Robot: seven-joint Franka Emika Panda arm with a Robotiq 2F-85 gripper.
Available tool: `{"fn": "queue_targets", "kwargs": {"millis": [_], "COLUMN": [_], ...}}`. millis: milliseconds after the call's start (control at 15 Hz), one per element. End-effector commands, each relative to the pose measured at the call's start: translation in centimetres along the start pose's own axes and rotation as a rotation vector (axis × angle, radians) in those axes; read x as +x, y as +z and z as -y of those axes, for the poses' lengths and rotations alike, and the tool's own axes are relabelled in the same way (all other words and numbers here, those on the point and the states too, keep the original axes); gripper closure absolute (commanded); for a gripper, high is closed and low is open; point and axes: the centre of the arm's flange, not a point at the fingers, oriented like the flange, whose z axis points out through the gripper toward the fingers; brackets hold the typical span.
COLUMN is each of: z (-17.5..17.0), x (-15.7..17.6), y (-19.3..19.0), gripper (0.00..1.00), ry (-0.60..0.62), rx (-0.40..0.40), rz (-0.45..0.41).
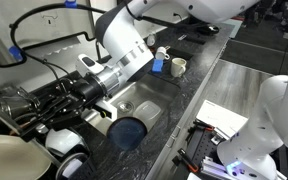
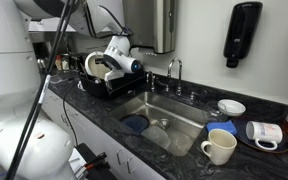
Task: Pick up the straw from the sink and put in the kitchen utensil holder
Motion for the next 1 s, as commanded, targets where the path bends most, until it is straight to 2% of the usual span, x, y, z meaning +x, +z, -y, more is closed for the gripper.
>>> {"fn": "queue_targets", "kwargs": {"millis": [0, 267, 333, 467, 933], "z": [-1.2, -1.0, -0.9, -0.8, -0.4], "x": [-1.1, -2.3, -2.5, -2.4, -0.6], "y": [2.2, 3.3, 3.4, 3.4, 2.3], "gripper": [0.97, 0.97, 0.64, 0.58, 0.08], "ry": [-0.02, -0.005, -0.001, -0.007, -0.021], "rx": [-0.039, -0.064, -0.069, -0.085, -0.141], "rz": [0.029, 0.099, 0.11, 0.126, 0.191]}}
